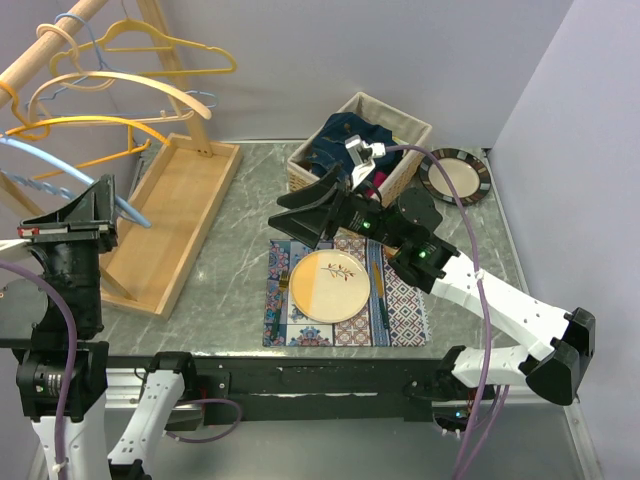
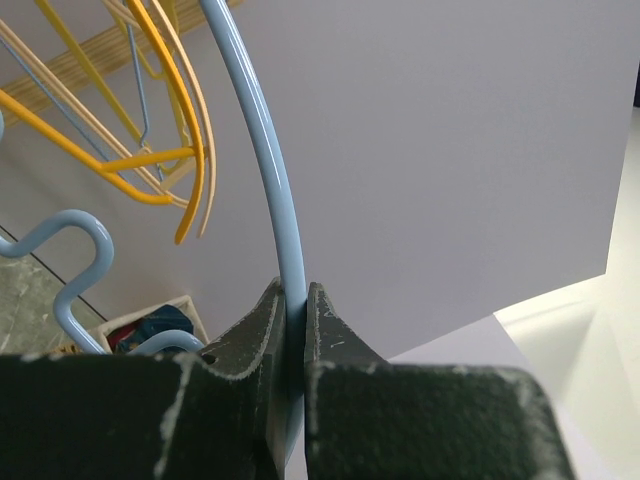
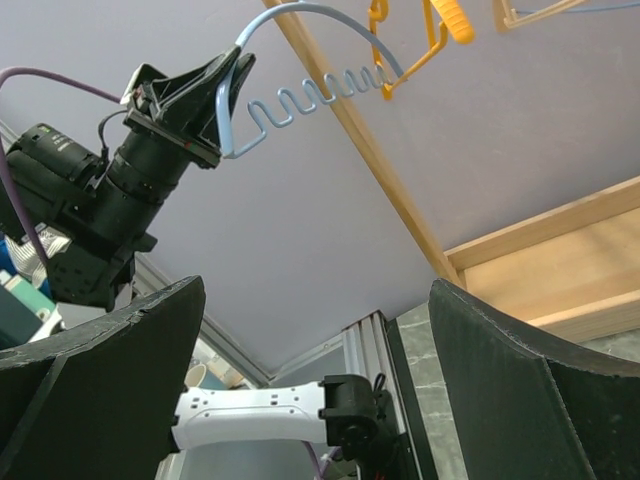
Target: Remove the skirt from the hanger
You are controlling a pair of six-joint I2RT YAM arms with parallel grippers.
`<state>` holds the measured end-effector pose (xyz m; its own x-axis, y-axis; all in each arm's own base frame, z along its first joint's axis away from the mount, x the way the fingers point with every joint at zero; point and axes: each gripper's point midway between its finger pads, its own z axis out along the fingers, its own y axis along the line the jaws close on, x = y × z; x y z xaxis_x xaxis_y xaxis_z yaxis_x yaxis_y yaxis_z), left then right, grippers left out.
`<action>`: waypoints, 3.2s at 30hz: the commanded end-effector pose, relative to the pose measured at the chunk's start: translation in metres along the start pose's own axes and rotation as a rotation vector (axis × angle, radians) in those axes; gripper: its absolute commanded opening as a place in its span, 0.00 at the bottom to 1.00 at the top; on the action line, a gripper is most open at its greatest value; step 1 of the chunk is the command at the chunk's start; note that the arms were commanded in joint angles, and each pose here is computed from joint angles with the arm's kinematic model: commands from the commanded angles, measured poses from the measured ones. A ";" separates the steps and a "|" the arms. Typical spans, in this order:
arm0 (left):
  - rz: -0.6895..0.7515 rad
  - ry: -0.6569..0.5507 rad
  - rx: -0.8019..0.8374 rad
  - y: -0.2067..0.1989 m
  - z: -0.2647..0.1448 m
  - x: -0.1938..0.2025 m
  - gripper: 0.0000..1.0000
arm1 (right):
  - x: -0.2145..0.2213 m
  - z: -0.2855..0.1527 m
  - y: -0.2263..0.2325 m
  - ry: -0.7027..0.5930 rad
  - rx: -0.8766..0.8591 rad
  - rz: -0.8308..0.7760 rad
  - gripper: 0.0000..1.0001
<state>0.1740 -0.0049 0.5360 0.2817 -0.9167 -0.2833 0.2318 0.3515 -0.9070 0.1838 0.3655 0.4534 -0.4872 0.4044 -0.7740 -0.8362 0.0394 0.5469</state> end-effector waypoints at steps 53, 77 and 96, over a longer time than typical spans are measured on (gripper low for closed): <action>0.386 0.369 0.014 0.066 -0.035 0.070 0.97 | -0.012 -0.013 0.012 0.031 0.169 -0.089 1.00; 0.648 0.161 0.045 0.034 -0.032 0.017 0.97 | -0.036 -0.081 -0.042 -0.071 0.630 -0.124 1.00; 0.568 0.219 0.046 0.004 -0.055 0.013 0.96 | -0.023 -0.083 -0.045 -0.045 0.613 -0.103 1.00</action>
<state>0.1482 -0.0233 0.4803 0.0864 -0.6258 -0.7752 0.0503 0.7798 -0.6240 0.2168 0.2802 0.4152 -0.3961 0.3930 -0.8298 -0.5596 0.6132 0.5575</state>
